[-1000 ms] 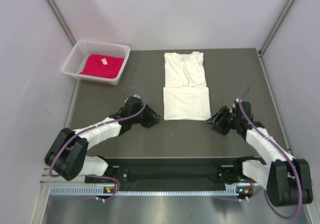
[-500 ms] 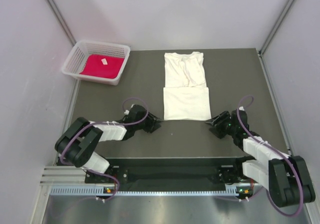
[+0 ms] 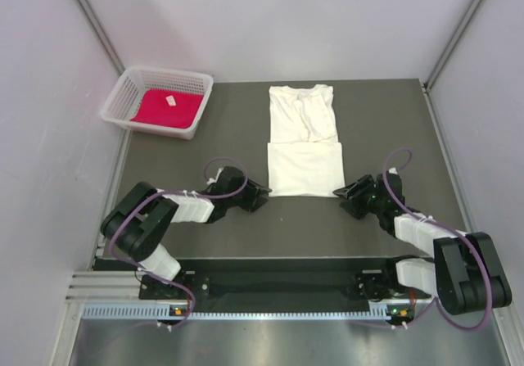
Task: Fold and stack the t-shirts
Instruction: Fold the tshirt
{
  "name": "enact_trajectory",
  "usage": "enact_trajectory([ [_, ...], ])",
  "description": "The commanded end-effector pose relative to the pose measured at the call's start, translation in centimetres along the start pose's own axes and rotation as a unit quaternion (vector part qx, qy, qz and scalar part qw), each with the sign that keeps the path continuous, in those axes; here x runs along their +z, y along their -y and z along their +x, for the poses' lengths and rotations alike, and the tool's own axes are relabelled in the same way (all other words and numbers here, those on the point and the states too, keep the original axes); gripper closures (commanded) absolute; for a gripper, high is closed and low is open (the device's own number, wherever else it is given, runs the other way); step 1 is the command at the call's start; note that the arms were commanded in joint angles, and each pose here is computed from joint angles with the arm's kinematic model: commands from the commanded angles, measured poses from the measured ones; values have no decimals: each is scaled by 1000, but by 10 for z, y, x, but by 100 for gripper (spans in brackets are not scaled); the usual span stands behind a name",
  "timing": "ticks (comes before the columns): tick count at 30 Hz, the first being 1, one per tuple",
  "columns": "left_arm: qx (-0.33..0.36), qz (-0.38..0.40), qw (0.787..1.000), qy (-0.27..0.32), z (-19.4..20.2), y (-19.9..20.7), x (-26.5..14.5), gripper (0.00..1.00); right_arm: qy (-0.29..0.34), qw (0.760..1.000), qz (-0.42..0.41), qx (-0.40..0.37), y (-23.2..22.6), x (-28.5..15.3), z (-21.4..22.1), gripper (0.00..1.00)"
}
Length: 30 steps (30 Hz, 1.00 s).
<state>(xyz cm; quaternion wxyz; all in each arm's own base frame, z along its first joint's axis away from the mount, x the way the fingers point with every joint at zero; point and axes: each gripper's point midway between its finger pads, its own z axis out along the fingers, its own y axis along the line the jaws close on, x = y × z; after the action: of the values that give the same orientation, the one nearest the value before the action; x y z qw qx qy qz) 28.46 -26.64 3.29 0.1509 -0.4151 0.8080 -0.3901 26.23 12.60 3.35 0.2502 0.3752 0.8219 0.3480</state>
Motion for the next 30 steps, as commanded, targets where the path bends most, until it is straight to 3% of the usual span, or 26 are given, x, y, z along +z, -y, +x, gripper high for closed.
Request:
enact_trajectory([
  [1, -27, -52, 998, 32, -11, -21, 6, 55, 30, 999, 7, -10, -6, 3, -14, 45],
  [17, -77, -115, 990, 20, -3, -54, 15, 62, 42, 999, 28, 9, 1, 13, -21, 55],
  [24, -74, -115, 990, 18, -4, -57, 18, 71, 40, 999, 32, 12, 1, 19, -23, 58],
  [28, -77, -99, 992, 9, -5, -56, 20, 83, 40, 999, 30, 11, -2, 22, -25, 64],
  [30, -64, -61, 996, -7, -4, -45, 22, 94, 34, 999, 30, 11, -1, 24, -23, 69],
])
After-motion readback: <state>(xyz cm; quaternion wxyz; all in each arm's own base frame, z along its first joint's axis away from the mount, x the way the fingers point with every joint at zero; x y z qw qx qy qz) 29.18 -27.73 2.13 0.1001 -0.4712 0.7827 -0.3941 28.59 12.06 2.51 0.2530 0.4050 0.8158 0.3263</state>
